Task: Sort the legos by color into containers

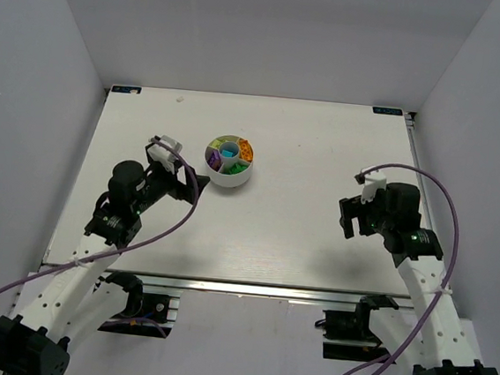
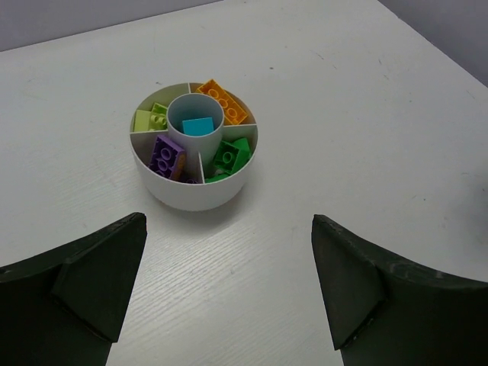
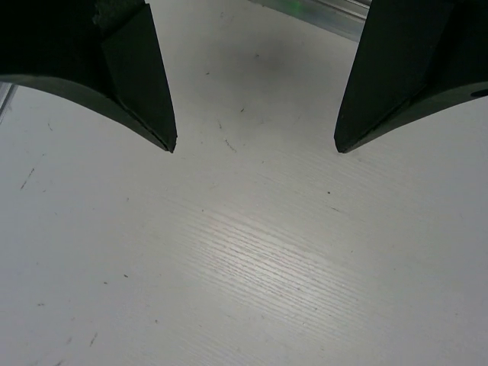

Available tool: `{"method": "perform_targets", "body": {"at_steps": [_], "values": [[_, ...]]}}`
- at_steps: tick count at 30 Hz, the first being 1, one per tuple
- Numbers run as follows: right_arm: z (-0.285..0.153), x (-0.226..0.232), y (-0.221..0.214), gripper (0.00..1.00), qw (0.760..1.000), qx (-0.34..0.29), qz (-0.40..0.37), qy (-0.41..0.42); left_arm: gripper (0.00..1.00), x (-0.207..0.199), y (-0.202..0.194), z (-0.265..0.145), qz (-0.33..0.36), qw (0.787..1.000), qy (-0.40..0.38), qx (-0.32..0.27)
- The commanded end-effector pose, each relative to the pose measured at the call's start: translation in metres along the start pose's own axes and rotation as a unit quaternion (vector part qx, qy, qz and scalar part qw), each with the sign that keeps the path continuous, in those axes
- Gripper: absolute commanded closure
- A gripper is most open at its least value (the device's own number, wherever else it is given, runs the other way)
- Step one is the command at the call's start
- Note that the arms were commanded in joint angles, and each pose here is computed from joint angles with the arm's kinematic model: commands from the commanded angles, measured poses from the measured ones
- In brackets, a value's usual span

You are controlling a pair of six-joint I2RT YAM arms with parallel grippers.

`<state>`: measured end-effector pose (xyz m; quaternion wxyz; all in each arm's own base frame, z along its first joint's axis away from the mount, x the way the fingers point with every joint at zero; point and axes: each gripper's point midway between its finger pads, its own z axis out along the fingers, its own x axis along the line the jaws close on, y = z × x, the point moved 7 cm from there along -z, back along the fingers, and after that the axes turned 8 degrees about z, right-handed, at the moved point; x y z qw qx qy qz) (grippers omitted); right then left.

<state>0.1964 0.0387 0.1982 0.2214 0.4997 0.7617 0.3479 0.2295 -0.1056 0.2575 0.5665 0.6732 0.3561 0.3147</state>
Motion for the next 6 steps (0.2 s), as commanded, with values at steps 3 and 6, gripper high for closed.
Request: {"method": "perform_targets", "body": {"at_steps": [3,6], "values": [[-0.0053,-0.0077,0.017,0.11,0.995,-0.076,0.052,-0.04,0.02,-0.0101,-0.0025,-0.0051,0.025,0.999,-0.025,-0.014],[-0.0091,-0.0118,0.0166,0.1,0.991,-0.109,0.059,-0.059,0.02,-0.0138,-0.0071,-0.0111,0.032,0.999,-0.03,-0.017]]}}
